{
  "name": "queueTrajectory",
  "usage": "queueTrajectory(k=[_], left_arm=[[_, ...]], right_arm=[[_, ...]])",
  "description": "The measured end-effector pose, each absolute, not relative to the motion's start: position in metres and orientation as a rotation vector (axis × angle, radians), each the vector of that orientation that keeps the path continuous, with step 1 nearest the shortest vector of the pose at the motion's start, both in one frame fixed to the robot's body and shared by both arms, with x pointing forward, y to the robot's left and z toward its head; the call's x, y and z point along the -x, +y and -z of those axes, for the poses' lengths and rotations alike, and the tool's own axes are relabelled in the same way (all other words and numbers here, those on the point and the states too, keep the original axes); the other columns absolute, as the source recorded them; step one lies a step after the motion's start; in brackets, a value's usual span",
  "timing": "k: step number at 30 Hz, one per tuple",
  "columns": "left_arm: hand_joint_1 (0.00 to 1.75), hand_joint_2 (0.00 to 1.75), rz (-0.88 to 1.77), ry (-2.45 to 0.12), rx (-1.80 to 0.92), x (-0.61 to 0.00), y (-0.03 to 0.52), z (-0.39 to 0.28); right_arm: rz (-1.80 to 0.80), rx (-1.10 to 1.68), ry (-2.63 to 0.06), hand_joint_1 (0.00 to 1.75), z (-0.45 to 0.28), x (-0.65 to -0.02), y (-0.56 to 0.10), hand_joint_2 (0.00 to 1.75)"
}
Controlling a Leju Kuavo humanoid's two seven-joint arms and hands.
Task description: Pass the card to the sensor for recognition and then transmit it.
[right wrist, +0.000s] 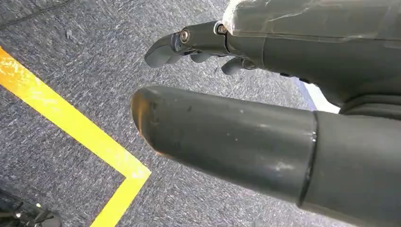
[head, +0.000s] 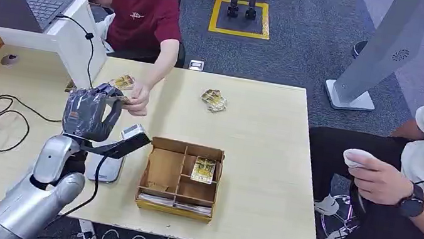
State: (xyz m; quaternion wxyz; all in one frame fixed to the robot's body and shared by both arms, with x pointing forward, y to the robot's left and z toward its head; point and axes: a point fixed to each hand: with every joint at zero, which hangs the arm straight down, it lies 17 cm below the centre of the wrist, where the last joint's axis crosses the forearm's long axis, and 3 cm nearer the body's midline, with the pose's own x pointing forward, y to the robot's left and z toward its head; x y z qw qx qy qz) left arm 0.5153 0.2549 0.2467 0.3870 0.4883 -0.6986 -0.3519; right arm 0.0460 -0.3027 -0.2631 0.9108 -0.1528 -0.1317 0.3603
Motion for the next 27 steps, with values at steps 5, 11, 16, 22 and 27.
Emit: queueTrajectory(k=[5,11,16,22,27], left_arm=[[0.0,1.75,0.875,-1.773,-1.26,-0.515,0.262,-0.246],[0.0,1.75,0.854,-1.747,-1.28,-0.515,0.277,-0.243],[0.0,1.75,0.817,-1.726,-1.312,-0.515,0.292,-0.244],[0.0,1.75,0.702,-1.611,-1.48,-0.495,0.388,-0.238],[0.0,1.75,0.594,-1.448,-1.628,-0.453,0.493,-0.227]], right_arm=[[-0.743,0.314,-0.271,0.0,0.263,-0.046,-0.303,0.0],[-0.743,0.312,-0.269,0.0,0.263,-0.045,-0.302,0.0],[-0.743,0.31,-0.268,0.0,0.263,-0.044,-0.302,0.0],[-0.738,0.282,-0.255,0.0,0.262,-0.034,-0.301,0.0],[-0.721,0.279,-0.242,0.0,0.259,-0.027,-0.302,0.0]])
